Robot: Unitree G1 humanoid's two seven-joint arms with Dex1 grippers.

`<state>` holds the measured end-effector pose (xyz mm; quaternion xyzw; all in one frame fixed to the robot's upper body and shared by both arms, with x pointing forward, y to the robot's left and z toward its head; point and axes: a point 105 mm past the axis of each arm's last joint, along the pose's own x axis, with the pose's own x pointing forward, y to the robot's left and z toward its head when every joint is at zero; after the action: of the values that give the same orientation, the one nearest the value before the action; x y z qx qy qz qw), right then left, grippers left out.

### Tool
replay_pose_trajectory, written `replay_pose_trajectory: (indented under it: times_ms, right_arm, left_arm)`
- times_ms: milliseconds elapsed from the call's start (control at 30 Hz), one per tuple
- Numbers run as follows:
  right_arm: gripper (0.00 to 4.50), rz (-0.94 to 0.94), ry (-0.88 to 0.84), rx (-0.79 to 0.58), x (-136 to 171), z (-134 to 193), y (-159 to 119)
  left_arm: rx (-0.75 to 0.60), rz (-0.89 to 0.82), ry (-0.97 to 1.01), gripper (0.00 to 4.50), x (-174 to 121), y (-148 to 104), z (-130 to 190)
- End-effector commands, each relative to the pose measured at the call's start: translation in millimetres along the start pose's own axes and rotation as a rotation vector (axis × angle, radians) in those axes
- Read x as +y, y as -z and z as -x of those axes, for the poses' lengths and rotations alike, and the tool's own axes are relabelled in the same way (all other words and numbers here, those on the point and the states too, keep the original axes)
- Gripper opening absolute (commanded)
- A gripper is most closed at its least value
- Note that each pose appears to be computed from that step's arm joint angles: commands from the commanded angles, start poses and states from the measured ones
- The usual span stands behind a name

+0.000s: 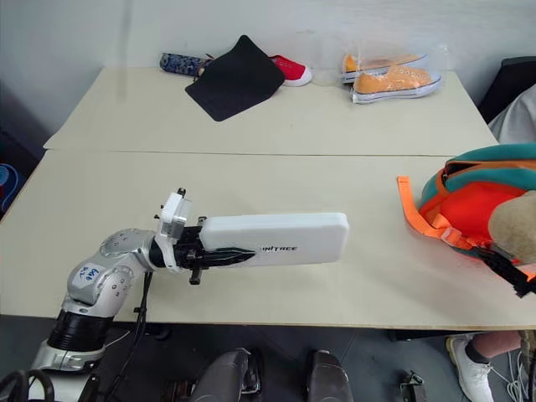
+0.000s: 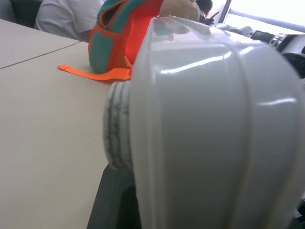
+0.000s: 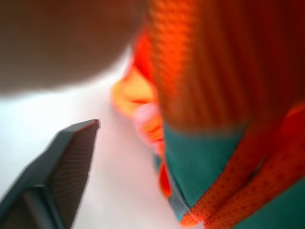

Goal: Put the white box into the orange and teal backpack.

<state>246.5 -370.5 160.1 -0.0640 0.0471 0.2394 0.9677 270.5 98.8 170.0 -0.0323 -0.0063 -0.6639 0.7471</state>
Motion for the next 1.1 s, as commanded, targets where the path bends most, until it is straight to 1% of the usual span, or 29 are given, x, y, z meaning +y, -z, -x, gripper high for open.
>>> replay_pose_trajectory:
  times_ms: [33, 133, 167, 233, 300, 367, 433, 533, 633, 700, 733, 800, 833, 900, 1000, 1100]
  right_arm:
    - [2.84, 0.015, -0.096, -0.078, 23, -22, -15]
    - [1.73, 0.022, -0.182, -0.127, 49, -43, -21]
    - [1.45, 0.021, -0.219, -0.148, 60, -51, -24]
    - [0.68, 0.018, -0.31, -0.197, 86, -67, -33]
    - [0.11, 0.005, -0.41, -0.253, 112, -81, -45]
    - [0.05, -0.013, -0.535, -0.324, 148, -97, -62]
    - [0.05, -0.021, -0.66, -0.369, 182, -106, -77]
    - [0.05, -0.068, -0.81, -0.414, 218, -108, -95]
    - [0.05, -0.137, -0.963, -0.402, 245, -98, -106]
    - [0.05, -0.171, -1.055, -0.342, 256, -85, -104]
    - [0.05, -0.184, -1.091, -0.304, 259, -78, -103]
    - [0.05, -0.191, -1.135, -0.185, 256, -65, -93]
    - [0.05, -0.188, -1.132, -0.143, 251, -61, -89]
    - [0.05, -0.19, -1.088, -0.076, 233, -58, -84]
    - [0.05, -0.143, -0.985, -0.058, 207, -64, -83]
    - [0.05, -0.12, -0.909, -0.053, 185, -73, -85]
  left_arm:
    - [-0.054, -0.043, -0.037, 1.22, -1, -18, 6]
    - [-0.083, -0.026, -0.106, 1.22, 7, -22, 16]
    - [-0.087, -0.02, -0.128, 1.22, 10, -22, 20]
    - [-0.095, -0.012, -0.174, 1.22, 16, -21, 29]
    - [-0.105, -0.002, -0.221, 1.22, 22, -21, 38]
    - [-0.118, 0.008, -0.278, 1.22, 29, -20, 50]
    - [-0.131, 0.011, -0.322, 1.22, 34, -20, 60]
    - [-0.151, 0.019, -0.382, 1.22, 39, -21, 74]
    - [-0.178, 0.021, -0.434, 1.22, 44, -25, 85]
    - [-0.185, 0.014, -0.451, 1.22, 44, -27, 90]
    - [-0.191, 0.007, -0.45, 1.22, 43, -29, 92]
    - [-0.259, -0.002, -0.412, 1.22, 33, -46, 94]
    - [-0.286, -0.01, -0.405, 1.22, 29, -54, 95]
    - [-0.287, -0.032, -0.382, 1.22, 18, -68, 98]
    - [-0.266, -0.052, -0.341, 1.22, 2, -81, 98]
    - [-0.223, -0.07, -0.262, 1.22, -10, -87, 82]
